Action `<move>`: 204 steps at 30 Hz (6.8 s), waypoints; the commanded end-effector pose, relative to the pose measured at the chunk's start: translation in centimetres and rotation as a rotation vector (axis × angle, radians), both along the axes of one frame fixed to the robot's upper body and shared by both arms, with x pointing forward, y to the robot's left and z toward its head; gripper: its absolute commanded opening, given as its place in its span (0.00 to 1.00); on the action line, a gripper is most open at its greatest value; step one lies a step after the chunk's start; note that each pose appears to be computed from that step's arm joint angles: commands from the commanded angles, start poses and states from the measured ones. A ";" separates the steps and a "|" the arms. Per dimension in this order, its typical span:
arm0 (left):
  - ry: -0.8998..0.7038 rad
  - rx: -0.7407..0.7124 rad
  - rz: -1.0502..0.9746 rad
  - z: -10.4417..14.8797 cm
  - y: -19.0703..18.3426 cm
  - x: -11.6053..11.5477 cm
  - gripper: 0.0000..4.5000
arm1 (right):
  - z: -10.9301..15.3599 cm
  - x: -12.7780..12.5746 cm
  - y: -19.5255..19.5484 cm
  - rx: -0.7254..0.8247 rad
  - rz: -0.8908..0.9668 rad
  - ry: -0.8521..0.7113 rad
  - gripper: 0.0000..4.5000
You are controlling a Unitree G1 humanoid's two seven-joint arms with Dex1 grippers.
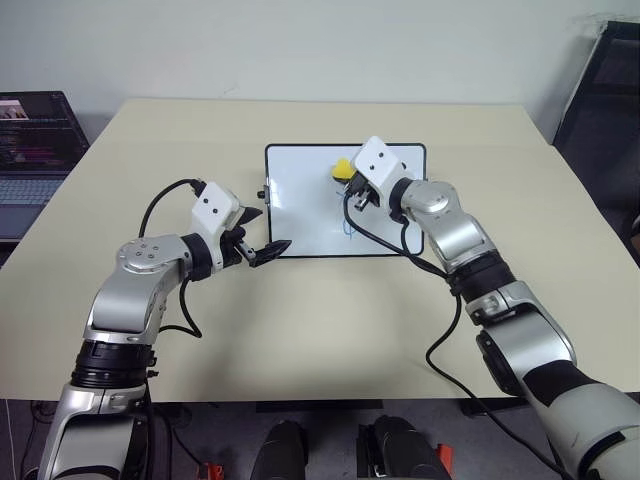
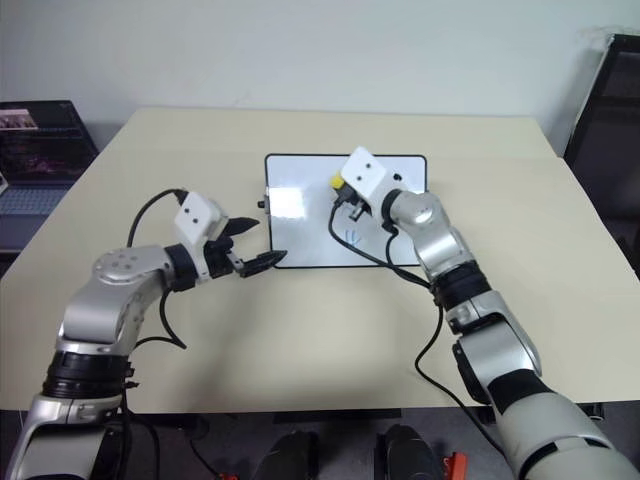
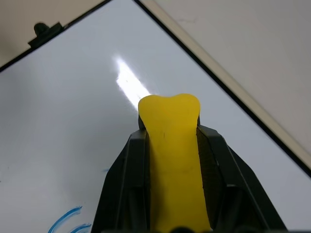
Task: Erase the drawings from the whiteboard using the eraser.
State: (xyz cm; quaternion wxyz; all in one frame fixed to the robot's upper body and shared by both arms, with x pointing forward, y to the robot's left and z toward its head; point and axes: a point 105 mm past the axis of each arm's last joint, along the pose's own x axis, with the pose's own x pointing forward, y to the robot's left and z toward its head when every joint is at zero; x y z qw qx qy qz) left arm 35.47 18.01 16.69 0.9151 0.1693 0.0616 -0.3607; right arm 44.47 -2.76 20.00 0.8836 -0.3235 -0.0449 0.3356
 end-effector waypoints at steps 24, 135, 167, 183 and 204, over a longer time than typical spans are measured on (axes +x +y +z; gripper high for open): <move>-0.037 0.006 -0.049 -0.9 -0.4 -0.6 1.00 | -3.0 0.0 -0.6 -0.265 0.058 0.040 0.22; -0.086 -0.024 -0.082 -0.9 -0.4 -1.6 1.00 | -3.4 -6.5 -1.2 -0.040 0.122 -0.013 0.22; -0.082 0.031 -0.176 -1.0 -2.2 -2.9 1.00 | -7.0 -4.2 -2.4 -0.390 0.142 0.115 0.22; -0.037 0.060 -0.133 -2.4 -0.4 -3.3 1.00 | -4.3 -2.4 -2.7 -0.358 0.044 -0.049 0.22; -0.046 0.057 -0.146 -2.3 -0.7 -3.3 1.00 | -5.3 -3.5 -0.1 -0.369 0.157 -0.054 0.22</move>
